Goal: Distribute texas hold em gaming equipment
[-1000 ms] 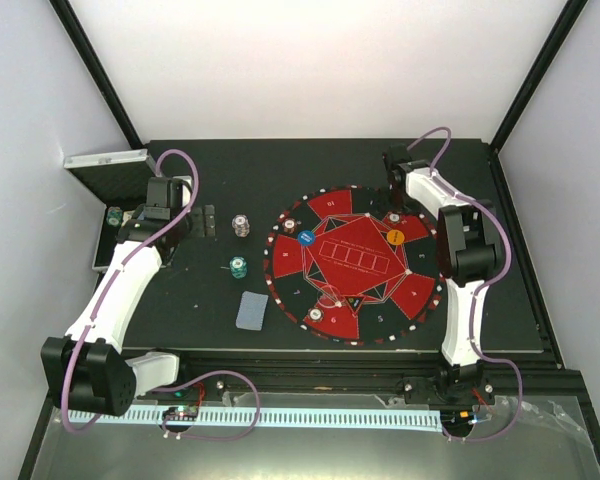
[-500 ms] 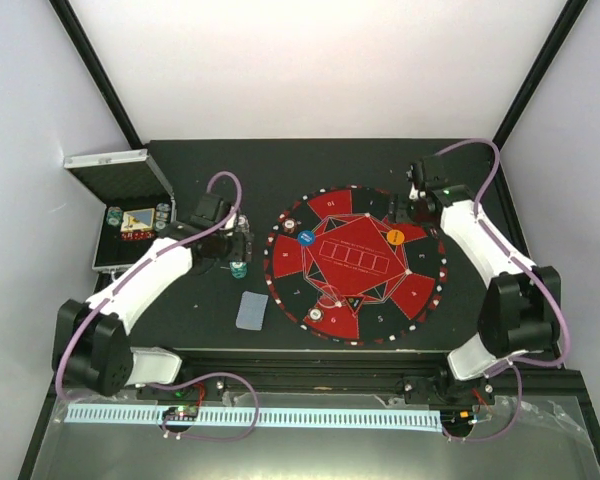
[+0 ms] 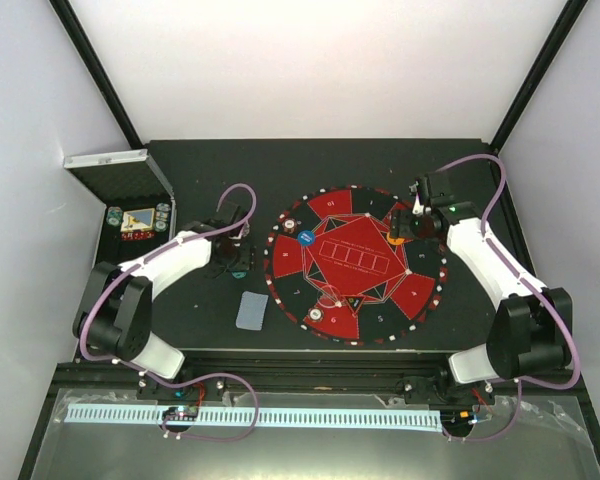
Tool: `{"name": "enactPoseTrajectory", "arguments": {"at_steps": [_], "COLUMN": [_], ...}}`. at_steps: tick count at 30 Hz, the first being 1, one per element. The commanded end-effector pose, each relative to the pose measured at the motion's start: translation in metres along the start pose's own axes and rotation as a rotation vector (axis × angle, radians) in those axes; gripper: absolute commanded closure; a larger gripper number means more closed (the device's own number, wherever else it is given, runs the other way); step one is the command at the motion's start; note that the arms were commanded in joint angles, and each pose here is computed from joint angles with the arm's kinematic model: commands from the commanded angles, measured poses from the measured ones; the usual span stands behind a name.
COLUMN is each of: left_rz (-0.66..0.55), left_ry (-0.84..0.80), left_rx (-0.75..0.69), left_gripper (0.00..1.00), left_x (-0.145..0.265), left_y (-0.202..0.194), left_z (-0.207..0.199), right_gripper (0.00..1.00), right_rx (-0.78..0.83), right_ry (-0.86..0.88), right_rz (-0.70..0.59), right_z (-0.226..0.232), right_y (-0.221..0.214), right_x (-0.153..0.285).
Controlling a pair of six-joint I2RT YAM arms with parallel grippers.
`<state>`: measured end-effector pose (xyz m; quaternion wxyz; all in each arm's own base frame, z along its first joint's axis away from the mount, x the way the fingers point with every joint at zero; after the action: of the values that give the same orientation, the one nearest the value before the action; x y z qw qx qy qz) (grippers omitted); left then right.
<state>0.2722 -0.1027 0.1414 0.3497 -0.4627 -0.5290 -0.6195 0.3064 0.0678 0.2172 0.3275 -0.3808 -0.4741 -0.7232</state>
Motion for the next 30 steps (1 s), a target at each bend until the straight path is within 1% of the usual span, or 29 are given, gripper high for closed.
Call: {"name": "enactPoseTrajectory", "arguments": {"at_steps": [1,7,14,30], "left_rz": [-0.023,-0.012,0.0,-0.007], "left_ry": [0.015,0.028,0.038,0.039], "left_rx": [0.019,0.008,0.006,-0.004], "left_gripper": [0.26,0.35,0.41,0.61], "left_x": [-0.0051,-0.0093,-0.0129,-0.0095], "left_y": [0.0043,0.0051,0.0057,0.0078], "left_z": [0.0,0.0005,0.0008,0.0008], "right_gripper": [0.15,0.15,0.15,0.15], "right_rx": [0.008,0.002,0.001,0.003], "right_ry": [0.016,0.021,0.015,0.004], "right_rz": [-0.017,-0.006,-0.01,-0.012], "right_z": [-0.0012,-0.0008,-0.0011,-0.0016], "right_y": [0.0,-0.0011,-0.0003,0.0005], "right_x": [0.003,-0.001,-0.0004,-0.0012]}}
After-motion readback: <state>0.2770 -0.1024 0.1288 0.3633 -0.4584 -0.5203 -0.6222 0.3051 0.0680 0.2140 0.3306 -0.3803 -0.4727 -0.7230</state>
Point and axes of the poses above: each gripper's point midway between its finger pads, its own x axis back along the fingers, its own z axis along the line the jaws close on, y = z × x, the point moved 9 cm from there along x, back along the fingers, and after that the axes turned 14 degrees about -x, right-handed, at the moved point
